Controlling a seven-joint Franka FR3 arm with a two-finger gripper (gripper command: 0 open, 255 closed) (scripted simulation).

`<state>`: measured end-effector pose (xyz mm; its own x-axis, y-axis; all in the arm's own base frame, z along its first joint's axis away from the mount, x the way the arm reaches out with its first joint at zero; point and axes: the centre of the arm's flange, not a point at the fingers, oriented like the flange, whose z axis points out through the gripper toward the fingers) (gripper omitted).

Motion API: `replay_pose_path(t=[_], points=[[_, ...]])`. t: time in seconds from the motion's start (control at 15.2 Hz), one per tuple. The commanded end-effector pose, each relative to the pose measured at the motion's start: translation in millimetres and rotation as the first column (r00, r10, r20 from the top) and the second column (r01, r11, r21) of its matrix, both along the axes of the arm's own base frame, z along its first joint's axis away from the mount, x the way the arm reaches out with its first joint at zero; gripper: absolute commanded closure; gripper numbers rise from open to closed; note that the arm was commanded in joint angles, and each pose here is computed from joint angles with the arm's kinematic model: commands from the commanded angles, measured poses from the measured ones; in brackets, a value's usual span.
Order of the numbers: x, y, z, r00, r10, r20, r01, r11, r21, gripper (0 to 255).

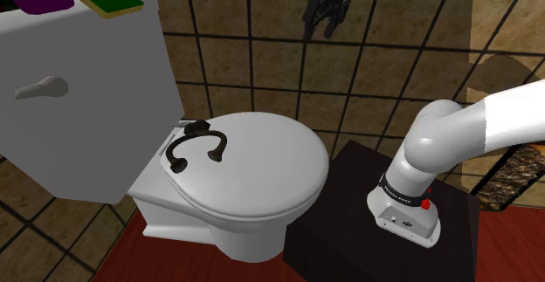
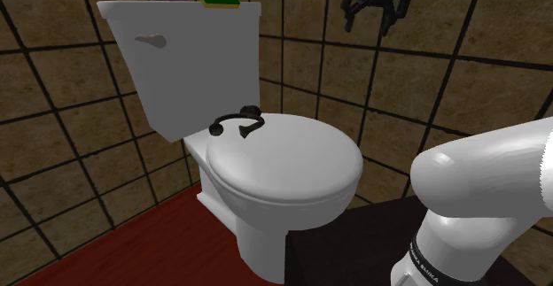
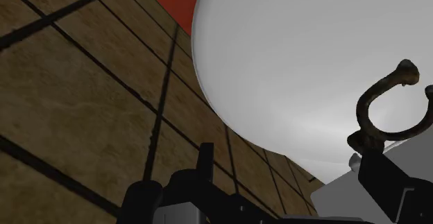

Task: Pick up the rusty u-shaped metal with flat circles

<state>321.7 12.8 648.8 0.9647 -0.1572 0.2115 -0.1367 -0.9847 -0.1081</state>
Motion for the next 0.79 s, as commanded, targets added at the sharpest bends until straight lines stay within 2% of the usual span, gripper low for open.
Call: replay_pose_path(t=[0.0,0.73], points=[[0,0,0,1.000,0.000,0.000,0.000,1.000,0.000,0],[97,81,-86,0.990,0.108,-0.091,-0.110,0.994,-0.019,0]])
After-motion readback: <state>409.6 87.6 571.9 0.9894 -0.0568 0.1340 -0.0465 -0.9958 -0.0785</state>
